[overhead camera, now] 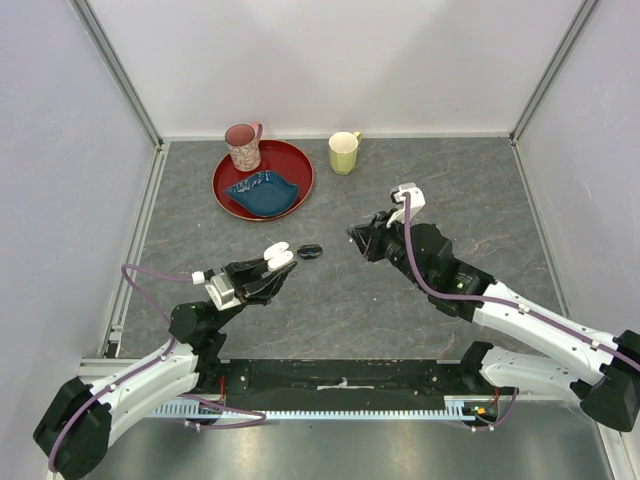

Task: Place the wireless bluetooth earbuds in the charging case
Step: Place the earbud in the charging case.

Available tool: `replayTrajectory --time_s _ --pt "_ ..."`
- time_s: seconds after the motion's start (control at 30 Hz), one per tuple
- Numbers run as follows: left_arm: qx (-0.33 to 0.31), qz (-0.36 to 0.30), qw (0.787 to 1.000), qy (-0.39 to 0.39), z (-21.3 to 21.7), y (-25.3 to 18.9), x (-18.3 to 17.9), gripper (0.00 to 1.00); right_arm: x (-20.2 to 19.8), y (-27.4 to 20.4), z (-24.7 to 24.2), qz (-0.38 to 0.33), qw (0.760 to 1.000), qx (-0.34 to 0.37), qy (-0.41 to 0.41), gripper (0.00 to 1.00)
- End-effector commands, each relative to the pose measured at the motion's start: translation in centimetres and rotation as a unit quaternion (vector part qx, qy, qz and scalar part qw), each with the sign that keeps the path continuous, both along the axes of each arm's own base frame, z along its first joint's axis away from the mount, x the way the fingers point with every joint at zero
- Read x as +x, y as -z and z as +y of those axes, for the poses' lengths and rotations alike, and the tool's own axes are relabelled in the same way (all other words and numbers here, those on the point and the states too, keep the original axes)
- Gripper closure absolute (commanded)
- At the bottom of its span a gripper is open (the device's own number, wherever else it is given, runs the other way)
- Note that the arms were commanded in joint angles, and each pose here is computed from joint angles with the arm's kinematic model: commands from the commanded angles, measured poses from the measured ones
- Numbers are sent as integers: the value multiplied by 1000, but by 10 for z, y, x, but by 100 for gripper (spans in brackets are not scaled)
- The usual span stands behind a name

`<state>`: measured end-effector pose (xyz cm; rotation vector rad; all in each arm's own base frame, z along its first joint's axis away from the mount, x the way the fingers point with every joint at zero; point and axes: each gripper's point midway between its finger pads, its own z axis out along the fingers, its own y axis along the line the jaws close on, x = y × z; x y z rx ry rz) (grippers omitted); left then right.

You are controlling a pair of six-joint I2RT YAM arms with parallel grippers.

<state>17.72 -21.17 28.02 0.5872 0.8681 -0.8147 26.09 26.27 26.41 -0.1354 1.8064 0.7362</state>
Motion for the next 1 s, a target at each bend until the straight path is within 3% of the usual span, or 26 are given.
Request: replayTrajectory --time_s 0.0,0.6,0.97 --pt "-15 -14 1000 -14 5 -10 2 98 -10 -63 13 -83 995 48 -8 100" --pt "-8 -1 1000 -15 3 -5 5 98 -77 -94 79 -213 976 -3 -51 100" --pt "-3 -7 1000 -10 2 -6 2 98 -86 -100 90 -246 968 -5 -51 100"
